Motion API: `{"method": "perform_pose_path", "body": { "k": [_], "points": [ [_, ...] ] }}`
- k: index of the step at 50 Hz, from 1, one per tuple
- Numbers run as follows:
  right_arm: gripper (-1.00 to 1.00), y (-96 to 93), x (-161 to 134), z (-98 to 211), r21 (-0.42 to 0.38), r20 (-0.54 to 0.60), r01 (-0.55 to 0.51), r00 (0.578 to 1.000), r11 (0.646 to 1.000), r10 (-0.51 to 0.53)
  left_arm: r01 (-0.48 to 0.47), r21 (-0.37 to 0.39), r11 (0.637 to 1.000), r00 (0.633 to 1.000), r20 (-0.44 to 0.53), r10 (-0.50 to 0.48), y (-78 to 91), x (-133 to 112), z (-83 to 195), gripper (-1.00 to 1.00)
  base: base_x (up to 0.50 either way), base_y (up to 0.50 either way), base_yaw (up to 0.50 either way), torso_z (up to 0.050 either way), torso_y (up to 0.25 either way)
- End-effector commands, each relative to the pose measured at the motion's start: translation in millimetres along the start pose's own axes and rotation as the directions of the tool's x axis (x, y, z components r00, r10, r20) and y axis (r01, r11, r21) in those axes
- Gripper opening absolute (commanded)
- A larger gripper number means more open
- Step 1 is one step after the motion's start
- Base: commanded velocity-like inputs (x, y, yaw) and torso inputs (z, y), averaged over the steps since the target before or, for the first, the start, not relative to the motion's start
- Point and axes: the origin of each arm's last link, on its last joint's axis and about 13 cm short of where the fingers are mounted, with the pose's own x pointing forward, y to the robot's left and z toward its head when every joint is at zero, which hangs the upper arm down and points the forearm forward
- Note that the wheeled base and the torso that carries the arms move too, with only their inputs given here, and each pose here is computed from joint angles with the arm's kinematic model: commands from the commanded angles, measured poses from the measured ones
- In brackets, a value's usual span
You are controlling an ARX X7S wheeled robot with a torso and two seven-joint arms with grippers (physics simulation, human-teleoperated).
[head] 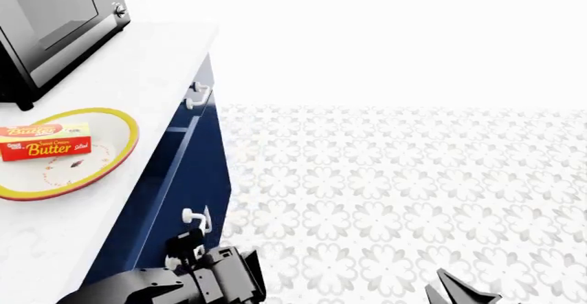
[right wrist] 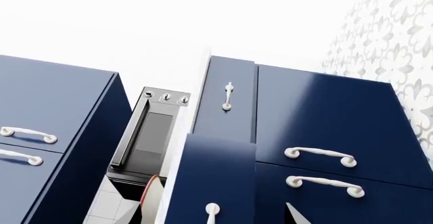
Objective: Place the bar in the bowl and close the drawer.
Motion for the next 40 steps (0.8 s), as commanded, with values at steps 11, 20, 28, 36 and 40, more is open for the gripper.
{"method": "perform_pose_path", "body": {
  "k": [11,20,28,36,40],
  "points": [
    [1.00,0.2,1,1,-0.004,-0.005,-0.002,1.000,1.000,0.002,0.080,-0.042,0.996,0.986,-0.142,-0.085,-8.7,21,-24,1.00,0.00,0.00,0.00,0.000,0.000],
    [1.00,-0.1,1,0,-0.005,-0.004,-0.001,1.000,1.000,0.001,0.067,-0.066,0.996,0.981,-0.178,-0.077,-3.5,29,-33,1.00,0.00,0.00,0.00,0.000,0.000],
    [1.00,-0.2,2,0,-0.007,-0.006,0.001,1.000,1.000,-0.001,0.030,-0.098,0.995,0.974,-0.223,-0.051,5.4,41,-43,1.00,0.00,0.00,0.00,0.000,0.000],
    [1.00,-0.7,3,-1,-0.008,-0.008,0.002,1.000,1.000,-0.002,-0.003,-0.104,0.995,0.966,-0.258,-0.024,8.2,49,-51,1.00,0.00,0.00,0.00,0.000,0.000],
    [1.00,-1.0,2,-1,-0.009,-0.009,0.002,1.000,1.000,-0.003,-0.015,-0.101,0.995,0.962,-0.274,-0.013,9.5,51,-55,1.00,0.00,0.00,0.00,0.000,0.000]
  ]
}}
